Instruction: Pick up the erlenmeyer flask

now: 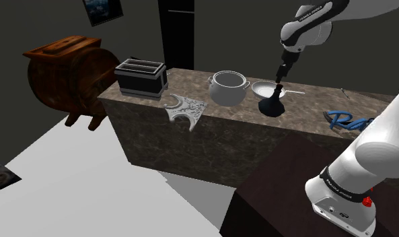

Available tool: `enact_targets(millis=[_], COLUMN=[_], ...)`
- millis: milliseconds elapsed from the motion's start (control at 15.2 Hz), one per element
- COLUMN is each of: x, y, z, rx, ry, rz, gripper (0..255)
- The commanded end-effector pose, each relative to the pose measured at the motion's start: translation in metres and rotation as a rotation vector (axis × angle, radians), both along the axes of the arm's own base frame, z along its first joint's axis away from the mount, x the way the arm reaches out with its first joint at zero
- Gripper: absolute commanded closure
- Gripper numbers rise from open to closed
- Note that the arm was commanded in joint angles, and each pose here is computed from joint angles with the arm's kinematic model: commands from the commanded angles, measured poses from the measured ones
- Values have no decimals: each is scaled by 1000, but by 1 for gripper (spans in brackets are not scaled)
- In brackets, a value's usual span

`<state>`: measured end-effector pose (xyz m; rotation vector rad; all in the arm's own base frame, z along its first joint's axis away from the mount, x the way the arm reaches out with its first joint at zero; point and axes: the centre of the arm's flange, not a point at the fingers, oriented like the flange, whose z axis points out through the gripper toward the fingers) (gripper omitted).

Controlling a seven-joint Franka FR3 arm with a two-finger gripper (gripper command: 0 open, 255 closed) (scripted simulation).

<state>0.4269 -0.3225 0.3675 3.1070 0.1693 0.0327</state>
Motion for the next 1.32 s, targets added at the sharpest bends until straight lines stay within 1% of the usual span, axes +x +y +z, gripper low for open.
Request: enact_targets(millis=[0, 330, 396, 858, 990, 1056, 1254], x=[9, 27, 27, 27, 27, 28, 28], y=[-19, -69, -70, -70, -70, -71, -71], z=[-21, -65, -66, -106, -106, -106, -106], rx=[7, 26, 27, 27, 27, 27, 27], ry=[1, 5, 5, 5, 5, 5, 5], rz=[0, -2, -2, -2, -2, -2, -2], gripper=[0, 0, 0, 0, 0, 255, 255])
